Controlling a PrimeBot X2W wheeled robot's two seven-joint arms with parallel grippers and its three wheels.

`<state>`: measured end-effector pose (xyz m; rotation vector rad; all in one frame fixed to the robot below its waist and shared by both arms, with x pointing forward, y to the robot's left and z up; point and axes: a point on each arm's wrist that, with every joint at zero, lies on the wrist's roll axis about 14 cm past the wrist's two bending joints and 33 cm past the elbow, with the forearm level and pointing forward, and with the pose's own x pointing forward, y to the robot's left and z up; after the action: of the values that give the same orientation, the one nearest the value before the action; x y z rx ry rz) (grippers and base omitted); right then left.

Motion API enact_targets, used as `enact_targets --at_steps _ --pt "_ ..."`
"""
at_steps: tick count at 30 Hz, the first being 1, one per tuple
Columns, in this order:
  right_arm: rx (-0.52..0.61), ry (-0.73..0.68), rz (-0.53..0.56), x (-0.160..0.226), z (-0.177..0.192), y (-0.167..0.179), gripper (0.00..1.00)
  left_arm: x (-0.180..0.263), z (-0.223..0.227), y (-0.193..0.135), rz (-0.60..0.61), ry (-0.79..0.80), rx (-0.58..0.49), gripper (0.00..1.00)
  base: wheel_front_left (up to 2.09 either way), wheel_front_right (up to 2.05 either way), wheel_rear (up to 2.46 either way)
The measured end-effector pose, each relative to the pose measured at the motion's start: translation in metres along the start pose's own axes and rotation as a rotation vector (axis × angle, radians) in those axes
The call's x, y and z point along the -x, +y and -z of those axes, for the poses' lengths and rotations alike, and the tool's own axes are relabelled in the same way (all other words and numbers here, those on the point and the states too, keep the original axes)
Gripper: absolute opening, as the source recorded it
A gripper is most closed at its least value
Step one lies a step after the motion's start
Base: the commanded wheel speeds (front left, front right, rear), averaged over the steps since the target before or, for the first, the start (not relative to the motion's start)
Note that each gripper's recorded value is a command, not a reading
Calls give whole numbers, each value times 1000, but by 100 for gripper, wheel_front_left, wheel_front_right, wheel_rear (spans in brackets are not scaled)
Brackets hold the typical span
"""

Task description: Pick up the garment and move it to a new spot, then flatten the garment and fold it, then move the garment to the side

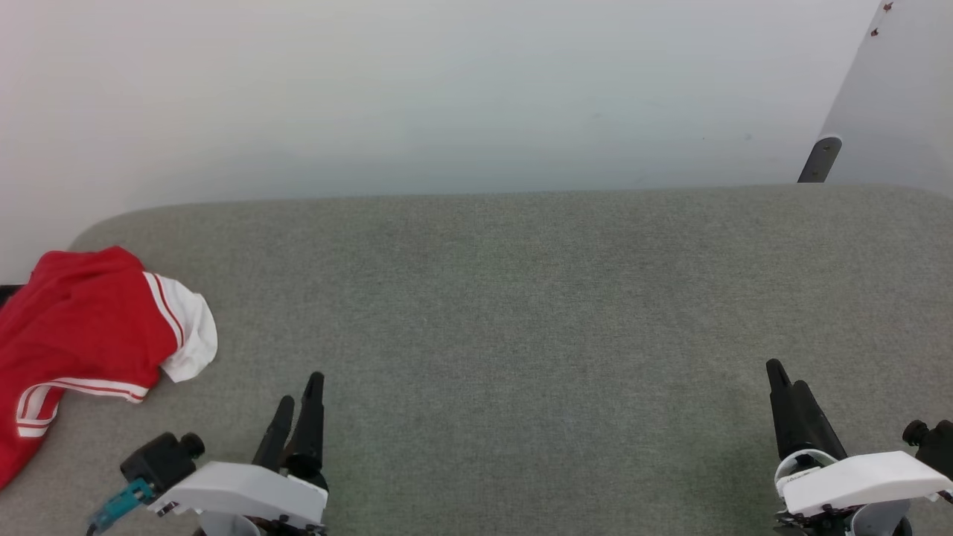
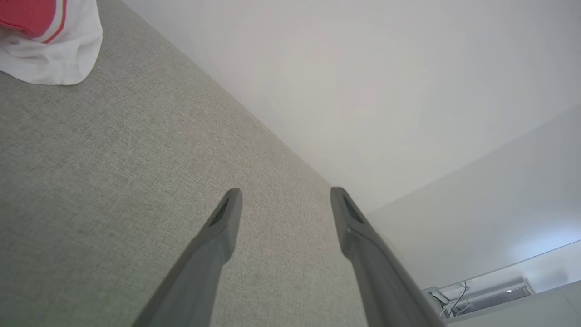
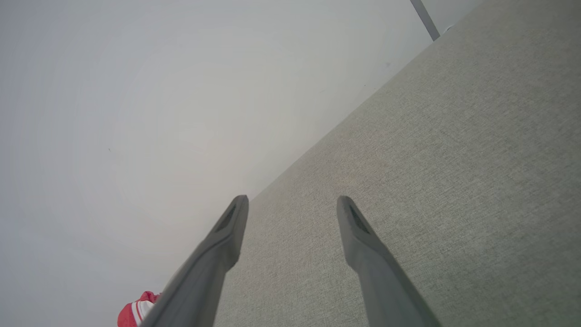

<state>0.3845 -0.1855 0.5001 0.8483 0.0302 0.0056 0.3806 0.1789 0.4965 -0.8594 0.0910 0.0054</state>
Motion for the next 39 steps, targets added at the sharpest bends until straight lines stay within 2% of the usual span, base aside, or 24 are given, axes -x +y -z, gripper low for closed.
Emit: enact_targets --at_steps 15,39 --pt "223 -22 -23 -1 -5 6 100 3 -13 -6 26 -63 -223 100 0 0 0" --pt "468 -70 -58 -2 -14 16 100 8 -22 -18 85 -136 -477 100 0 0 0"
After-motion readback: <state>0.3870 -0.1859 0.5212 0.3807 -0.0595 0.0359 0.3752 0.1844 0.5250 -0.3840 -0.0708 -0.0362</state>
